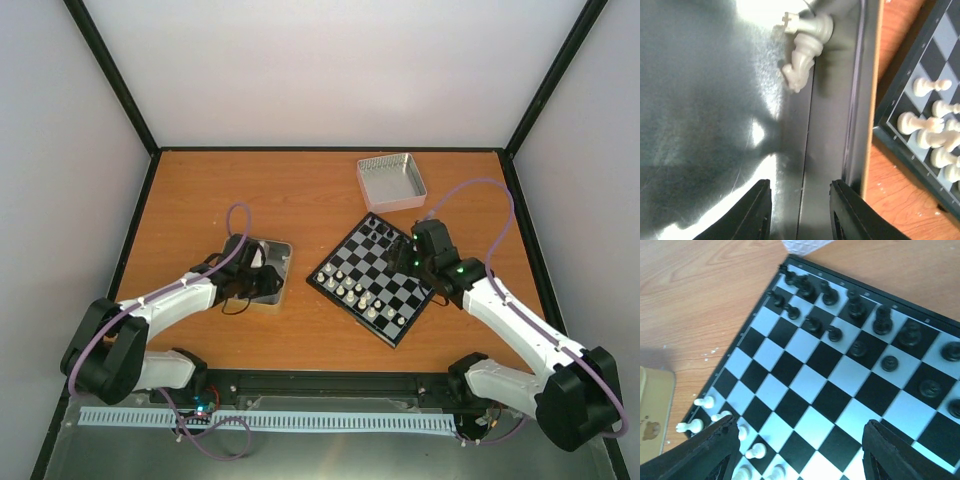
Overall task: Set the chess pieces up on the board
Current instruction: Move the storage box to the center of the board, then pick up the chess piece from the storage box.
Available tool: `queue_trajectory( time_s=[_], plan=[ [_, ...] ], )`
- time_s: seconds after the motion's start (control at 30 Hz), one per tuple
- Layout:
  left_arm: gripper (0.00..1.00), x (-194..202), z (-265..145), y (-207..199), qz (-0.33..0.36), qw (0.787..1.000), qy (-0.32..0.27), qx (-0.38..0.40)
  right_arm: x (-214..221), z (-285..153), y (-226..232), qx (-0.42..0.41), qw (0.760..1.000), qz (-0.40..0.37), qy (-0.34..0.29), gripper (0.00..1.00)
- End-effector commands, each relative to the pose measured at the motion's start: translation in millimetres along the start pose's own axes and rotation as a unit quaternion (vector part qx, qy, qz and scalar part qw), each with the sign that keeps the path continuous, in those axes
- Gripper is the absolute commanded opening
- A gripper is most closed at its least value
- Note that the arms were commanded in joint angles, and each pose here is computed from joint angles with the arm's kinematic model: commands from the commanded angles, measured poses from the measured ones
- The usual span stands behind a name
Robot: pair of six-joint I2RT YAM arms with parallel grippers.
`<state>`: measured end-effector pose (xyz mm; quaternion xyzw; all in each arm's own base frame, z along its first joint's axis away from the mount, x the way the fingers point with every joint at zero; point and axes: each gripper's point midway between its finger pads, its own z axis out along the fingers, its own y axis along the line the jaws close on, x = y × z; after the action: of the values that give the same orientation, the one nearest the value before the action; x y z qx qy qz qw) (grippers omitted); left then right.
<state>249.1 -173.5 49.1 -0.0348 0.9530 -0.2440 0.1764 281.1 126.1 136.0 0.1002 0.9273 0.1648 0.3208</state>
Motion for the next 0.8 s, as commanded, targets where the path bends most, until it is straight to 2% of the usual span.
queue_trajectory(
  time_s=[0.0,0.23,0.33,0.47,0.6,0.77],
  plan=[
    [0.35,-39,-9,-18,-0.009,0.997,-0.077,0.024,-14,-4,21,-0.022,0.999,-0.017,-0.017,0.67],
    [0.35,-84,-9,-12,-0.025,0.987,-0.159,-0.011,-11,-5,21,-0.021,1.0,0.0,-0.013,0.67],
    [0.34,-89,0,-19,0.006,0.99,-0.142,-0.01,-10,-6,20,-0.018,1.0,0.006,-0.011,0.67],
    [0.27,-83,14,-7,0.002,0.993,-0.108,-0.043,-8,-7,19,-0.017,1.0,0.011,-0.01,0.66],
    [0.26,-81,15,-5,-0.005,0.994,-0.105,-0.042,-5,-7,21,-0.02,1.0,0.013,-0.005,0.65],
    [0.2,-83,16,-9,0.004,0.994,-0.105,-0.033,-3,-6,24,-0.024,1.0,0.012,-0.001,0.63]
  ],
)
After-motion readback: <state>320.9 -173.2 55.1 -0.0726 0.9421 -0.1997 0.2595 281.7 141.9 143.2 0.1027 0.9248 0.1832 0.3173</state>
